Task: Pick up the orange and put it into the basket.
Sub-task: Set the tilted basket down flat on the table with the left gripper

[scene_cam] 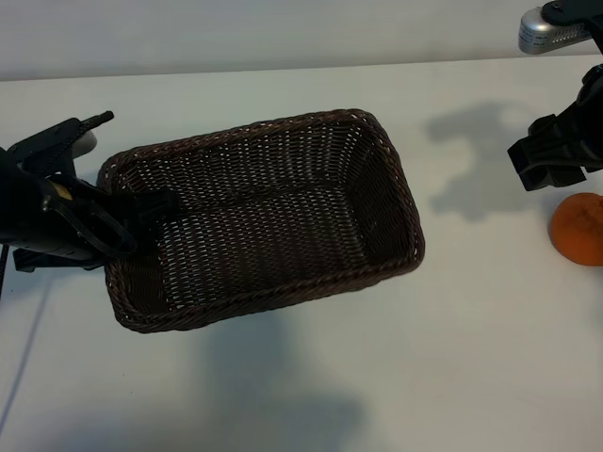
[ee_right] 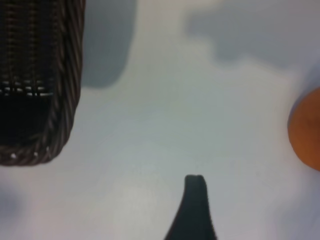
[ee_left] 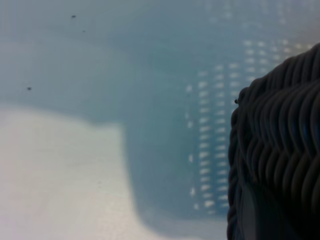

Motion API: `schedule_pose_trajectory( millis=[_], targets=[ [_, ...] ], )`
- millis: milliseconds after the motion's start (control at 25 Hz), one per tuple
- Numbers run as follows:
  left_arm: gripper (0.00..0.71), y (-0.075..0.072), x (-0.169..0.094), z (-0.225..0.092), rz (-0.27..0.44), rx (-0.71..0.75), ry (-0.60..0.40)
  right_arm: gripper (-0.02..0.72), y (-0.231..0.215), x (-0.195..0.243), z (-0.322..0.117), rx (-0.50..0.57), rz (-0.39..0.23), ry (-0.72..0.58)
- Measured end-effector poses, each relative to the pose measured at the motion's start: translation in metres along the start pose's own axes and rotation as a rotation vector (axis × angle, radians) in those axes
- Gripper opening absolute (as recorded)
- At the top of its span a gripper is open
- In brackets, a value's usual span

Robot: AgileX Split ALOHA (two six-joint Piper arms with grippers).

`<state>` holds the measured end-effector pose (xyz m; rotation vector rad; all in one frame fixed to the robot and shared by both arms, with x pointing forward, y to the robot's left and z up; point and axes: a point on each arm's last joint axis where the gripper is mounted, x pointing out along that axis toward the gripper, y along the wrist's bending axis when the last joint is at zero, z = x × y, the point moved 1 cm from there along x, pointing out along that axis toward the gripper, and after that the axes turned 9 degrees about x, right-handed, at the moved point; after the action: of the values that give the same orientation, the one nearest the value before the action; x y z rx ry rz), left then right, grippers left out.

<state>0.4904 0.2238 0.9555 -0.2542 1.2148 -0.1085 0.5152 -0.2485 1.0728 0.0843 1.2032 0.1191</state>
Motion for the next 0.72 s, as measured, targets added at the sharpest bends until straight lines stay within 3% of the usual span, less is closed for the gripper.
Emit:
schedule_pose_trajectory(
  millis=[240, 400, 720],
  targets=[
    [0.152, -0.006, -0.018, 0.027, -0.08, 0.052, -0.046, 0.576, 0.0, 0.0, 0.0, 0.0, 0.0, 0.0],
    [0.151, -0.012, -0.027, 0.05, -0.096, 0.083, -0.071, 0.576, 0.0, 0.0, 0.0, 0.0, 0.0, 0.0],
    [0.151, -0.02, -0.001, 0.076, -0.088, 0.109, 0.002, 0.574, 0.0, 0.0, 0.0, 0.0, 0.0, 0.002]
  ],
)
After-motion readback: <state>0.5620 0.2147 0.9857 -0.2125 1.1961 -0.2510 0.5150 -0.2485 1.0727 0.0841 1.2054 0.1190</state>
